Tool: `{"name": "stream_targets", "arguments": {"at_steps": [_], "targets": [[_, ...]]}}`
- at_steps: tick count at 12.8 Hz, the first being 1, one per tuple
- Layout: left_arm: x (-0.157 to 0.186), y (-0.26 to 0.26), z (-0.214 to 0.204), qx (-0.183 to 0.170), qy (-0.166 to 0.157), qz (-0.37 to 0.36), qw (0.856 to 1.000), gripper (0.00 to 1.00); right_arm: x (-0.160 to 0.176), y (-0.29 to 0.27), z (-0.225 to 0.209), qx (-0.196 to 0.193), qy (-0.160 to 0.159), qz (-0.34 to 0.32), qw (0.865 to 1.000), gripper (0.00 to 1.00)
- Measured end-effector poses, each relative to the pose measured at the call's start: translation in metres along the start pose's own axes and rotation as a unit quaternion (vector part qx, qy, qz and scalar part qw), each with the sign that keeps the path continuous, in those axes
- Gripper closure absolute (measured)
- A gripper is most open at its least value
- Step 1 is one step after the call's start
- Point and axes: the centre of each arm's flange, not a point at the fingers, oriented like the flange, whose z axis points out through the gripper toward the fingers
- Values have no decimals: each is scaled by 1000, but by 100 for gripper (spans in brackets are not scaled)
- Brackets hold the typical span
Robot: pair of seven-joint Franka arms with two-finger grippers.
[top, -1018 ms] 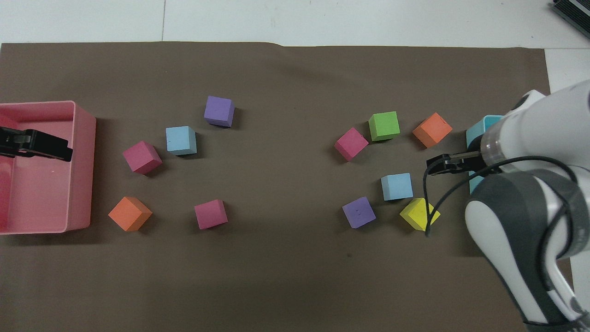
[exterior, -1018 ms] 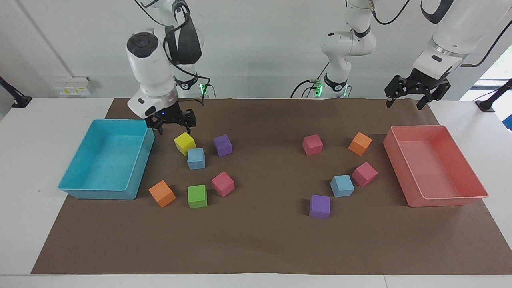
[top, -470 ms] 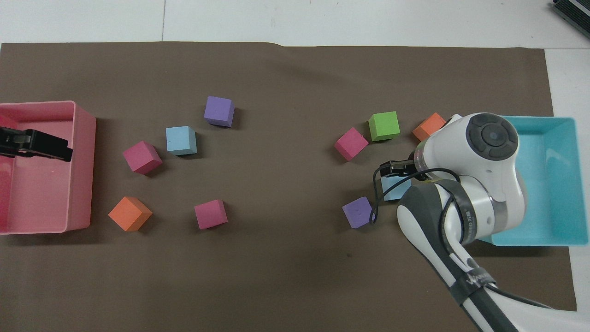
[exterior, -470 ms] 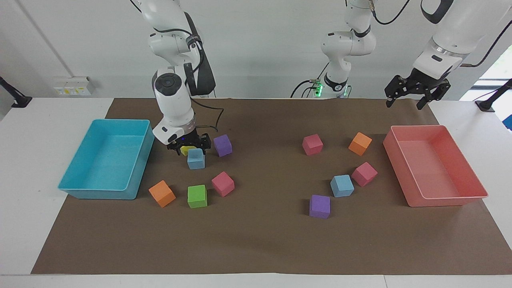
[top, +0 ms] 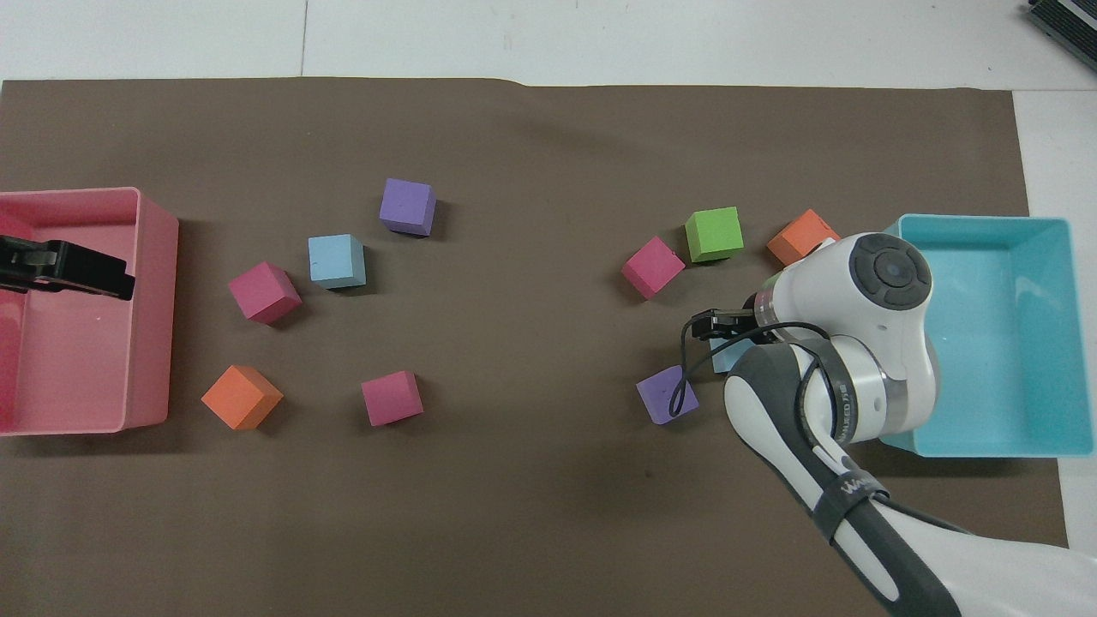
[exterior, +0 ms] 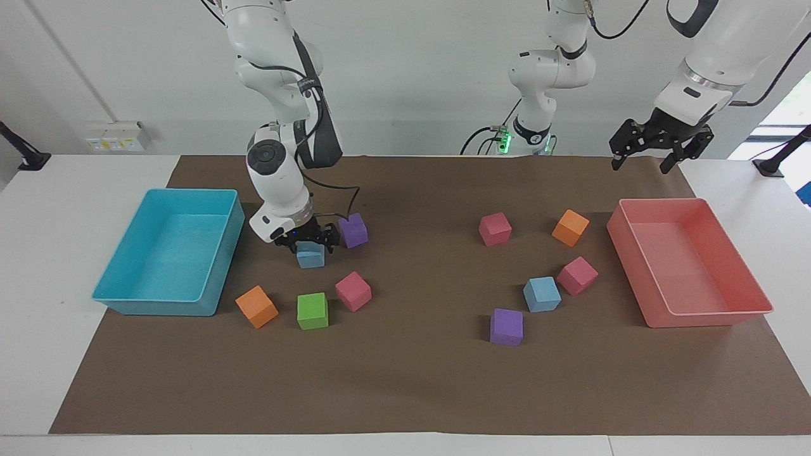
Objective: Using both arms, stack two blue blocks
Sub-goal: 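Lower the right gripper and grasp the light blue cube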
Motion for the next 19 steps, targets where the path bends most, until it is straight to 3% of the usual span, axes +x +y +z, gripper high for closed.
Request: {"name": "stream_targets", "arguments": {"at_steps": [16,19], "targets": [[0,12,0,0,0,11,1000,0,-11,9,43,-5,-7,12,1000,0],[0,11,0,0,0,10,1000,0,-10,9,42,-4,-2,45,999,38]]}}
